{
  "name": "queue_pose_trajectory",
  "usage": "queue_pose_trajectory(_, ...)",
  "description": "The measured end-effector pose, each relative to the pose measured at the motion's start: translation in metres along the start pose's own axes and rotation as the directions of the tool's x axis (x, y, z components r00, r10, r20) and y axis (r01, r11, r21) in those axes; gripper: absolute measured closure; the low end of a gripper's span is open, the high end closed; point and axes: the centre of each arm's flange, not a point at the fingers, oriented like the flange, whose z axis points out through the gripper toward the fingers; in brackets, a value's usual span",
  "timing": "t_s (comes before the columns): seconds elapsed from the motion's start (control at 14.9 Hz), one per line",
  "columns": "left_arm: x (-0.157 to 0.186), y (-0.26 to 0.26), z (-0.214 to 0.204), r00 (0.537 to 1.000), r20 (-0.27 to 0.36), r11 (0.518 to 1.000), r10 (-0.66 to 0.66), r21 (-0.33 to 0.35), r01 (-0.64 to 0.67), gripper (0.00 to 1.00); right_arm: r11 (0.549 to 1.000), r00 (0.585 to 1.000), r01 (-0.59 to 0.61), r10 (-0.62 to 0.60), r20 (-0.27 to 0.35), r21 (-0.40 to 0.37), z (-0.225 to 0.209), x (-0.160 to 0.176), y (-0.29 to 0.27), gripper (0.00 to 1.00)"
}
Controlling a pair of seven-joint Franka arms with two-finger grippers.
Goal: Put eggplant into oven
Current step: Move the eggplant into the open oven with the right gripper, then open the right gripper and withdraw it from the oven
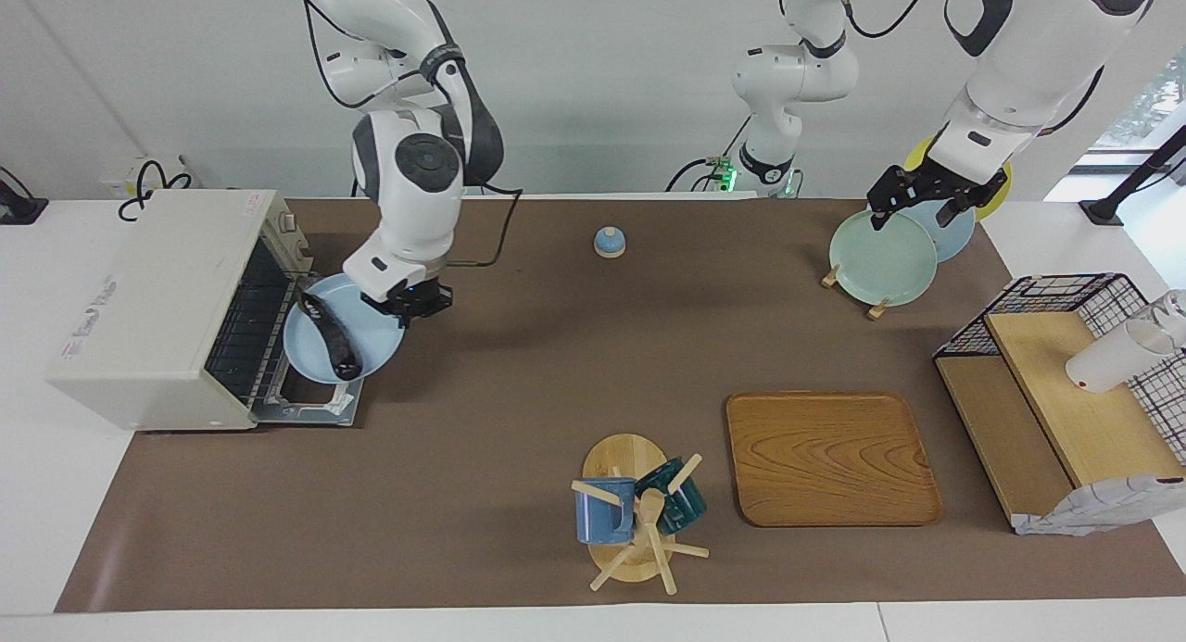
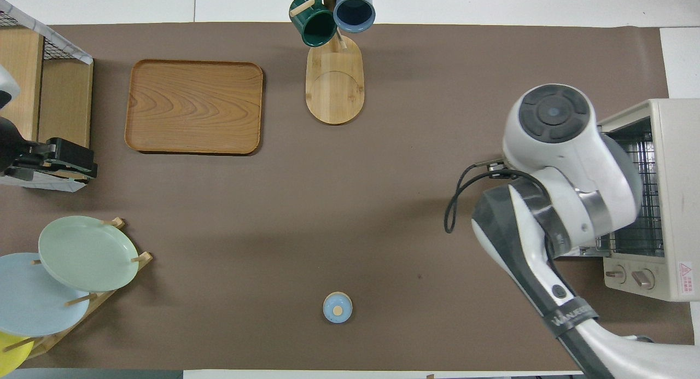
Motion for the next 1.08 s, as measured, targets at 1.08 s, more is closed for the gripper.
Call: queue_pose_trajectory(1.08,0.000,-0.002,0.000,1.000,0.000,1.000,-0.007,-0.014,0.007,0.00,0.991,0.995,0.088,-0.092,0.040,0.101,0.065,-0.023,0.112,0.68)
